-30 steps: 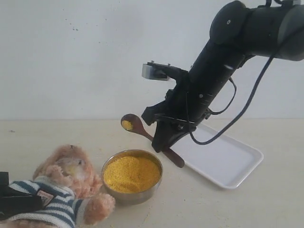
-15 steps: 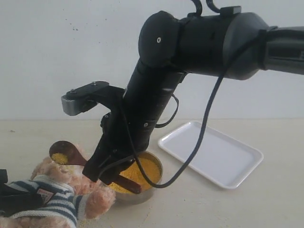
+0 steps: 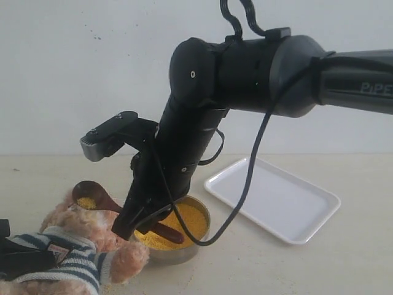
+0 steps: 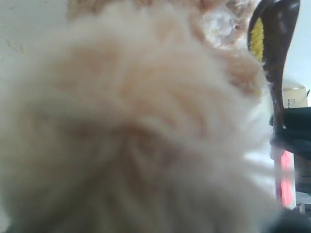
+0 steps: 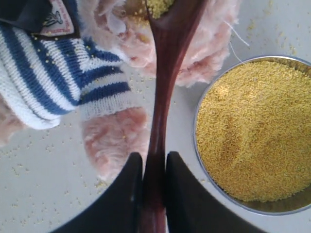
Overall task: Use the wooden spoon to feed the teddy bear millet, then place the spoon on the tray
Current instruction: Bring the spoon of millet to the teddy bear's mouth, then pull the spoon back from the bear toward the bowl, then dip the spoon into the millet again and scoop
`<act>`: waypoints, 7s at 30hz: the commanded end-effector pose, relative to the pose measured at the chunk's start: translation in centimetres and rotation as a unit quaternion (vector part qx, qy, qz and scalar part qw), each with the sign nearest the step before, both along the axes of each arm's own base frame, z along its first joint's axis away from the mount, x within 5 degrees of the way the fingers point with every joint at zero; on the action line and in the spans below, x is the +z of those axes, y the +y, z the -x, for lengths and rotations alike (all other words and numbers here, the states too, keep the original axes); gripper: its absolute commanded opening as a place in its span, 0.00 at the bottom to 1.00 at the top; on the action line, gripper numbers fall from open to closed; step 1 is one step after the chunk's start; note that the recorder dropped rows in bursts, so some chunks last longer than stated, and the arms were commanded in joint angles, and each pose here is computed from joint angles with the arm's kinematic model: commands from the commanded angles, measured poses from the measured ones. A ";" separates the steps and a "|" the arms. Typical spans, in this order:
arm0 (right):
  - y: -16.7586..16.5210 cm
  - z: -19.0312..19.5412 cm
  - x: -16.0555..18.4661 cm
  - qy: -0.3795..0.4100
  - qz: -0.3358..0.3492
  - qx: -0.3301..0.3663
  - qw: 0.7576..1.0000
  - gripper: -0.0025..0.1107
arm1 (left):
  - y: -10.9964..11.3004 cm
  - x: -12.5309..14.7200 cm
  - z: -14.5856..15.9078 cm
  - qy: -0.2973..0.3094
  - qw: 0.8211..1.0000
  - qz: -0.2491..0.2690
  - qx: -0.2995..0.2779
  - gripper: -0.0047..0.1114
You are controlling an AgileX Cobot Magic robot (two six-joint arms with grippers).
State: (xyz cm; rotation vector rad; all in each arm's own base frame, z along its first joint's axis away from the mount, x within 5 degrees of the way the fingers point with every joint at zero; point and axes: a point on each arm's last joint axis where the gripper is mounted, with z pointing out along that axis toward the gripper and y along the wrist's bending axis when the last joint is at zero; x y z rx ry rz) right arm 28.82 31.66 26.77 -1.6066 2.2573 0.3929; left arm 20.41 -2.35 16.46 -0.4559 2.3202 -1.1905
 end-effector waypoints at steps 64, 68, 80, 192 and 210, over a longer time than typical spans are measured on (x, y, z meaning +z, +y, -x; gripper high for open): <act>3.4 3.5 0.5 -0.255 0.170 0.040 0.951 0.02 | -0.1 0.2 0.0 -0.017 1.000 0.004 -0.008 0.08; 3.2 3.2 0.5 -0.254 0.171 0.036 0.951 0.02 | -0.1 0.2 0.0 -0.017 1.000 0.004 -0.008 0.08; -1.6 -1.8 0.0 -0.176 0.164 -0.060 0.969 0.02 | -0.1 0.2 -0.1 -0.018 1.000 0.004 -0.007 0.08; -5.9 -4.7 -5.2 0.043 0.185 -0.078 0.979 0.02 | 0.0 0.3 -0.2 -0.036 0.999 -0.004 -0.008 0.08; -8.6 -6.5 -3.7 0.127 0.053 -0.111 0.984 0.02 | -0.1 0.2 -0.1 -0.036 0.999 -0.007 -0.015 0.08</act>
